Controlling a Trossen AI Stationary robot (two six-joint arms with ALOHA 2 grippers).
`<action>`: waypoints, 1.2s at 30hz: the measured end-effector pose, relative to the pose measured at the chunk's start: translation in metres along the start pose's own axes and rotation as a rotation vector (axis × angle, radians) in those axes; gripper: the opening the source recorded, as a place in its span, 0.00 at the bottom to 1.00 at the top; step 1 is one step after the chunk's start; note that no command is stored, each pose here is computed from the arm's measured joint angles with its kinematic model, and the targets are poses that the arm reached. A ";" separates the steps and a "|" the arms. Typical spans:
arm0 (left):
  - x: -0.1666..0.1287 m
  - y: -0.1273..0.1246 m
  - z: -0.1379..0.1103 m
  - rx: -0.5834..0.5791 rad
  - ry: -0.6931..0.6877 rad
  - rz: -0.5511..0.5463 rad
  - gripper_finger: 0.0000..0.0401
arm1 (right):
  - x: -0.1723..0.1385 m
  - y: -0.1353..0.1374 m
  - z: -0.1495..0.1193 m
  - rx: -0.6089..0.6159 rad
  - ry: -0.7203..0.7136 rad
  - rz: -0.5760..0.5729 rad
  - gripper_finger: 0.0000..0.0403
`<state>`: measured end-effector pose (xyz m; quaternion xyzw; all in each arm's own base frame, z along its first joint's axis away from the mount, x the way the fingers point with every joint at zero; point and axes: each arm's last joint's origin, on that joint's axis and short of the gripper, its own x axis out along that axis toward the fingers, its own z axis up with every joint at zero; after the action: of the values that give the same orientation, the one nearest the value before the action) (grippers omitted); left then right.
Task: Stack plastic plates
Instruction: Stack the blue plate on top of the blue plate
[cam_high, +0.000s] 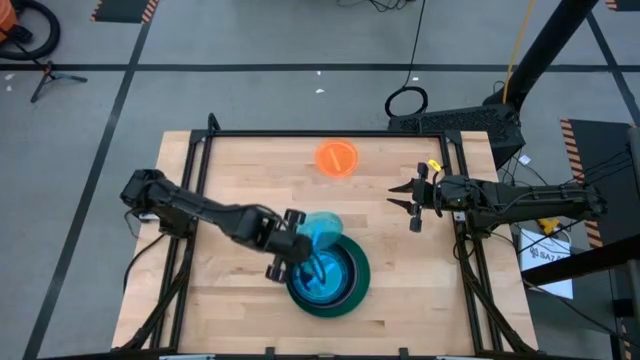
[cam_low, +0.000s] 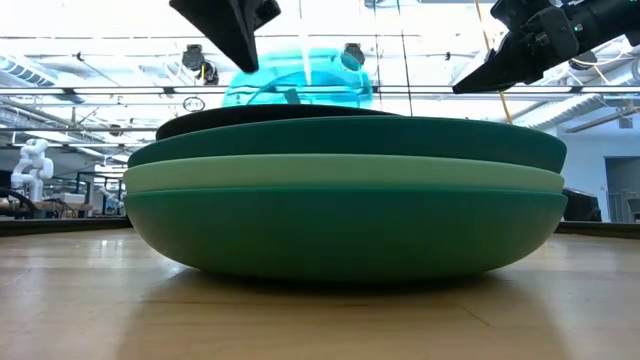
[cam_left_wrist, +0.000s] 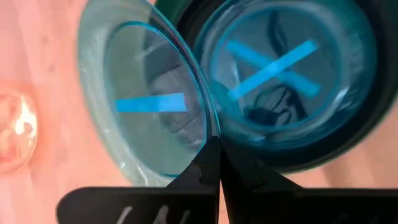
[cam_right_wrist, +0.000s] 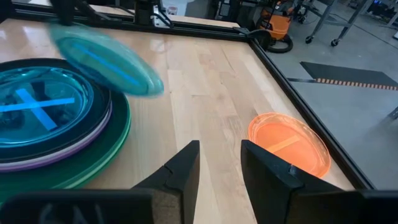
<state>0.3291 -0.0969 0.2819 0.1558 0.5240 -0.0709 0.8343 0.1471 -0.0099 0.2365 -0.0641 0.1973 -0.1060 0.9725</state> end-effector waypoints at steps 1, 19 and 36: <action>-0.001 -0.005 0.001 0.009 -0.012 -0.005 0.01 | 0.000 0.000 0.000 0.002 0.000 0.000 0.27; 0.018 -0.040 0.010 0.022 -0.025 -0.138 0.01 | 0.000 0.000 0.000 0.032 0.000 0.000 0.27; 0.021 -0.044 0.014 0.022 -0.052 -0.188 0.04 | 0.000 0.000 0.000 0.036 0.000 0.000 0.27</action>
<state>0.3377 -0.1416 0.2602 0.1132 0.5135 -0.1587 0.8357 0.1472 -0.0099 0.2365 -0.0468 0.1955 -0.1094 0.9735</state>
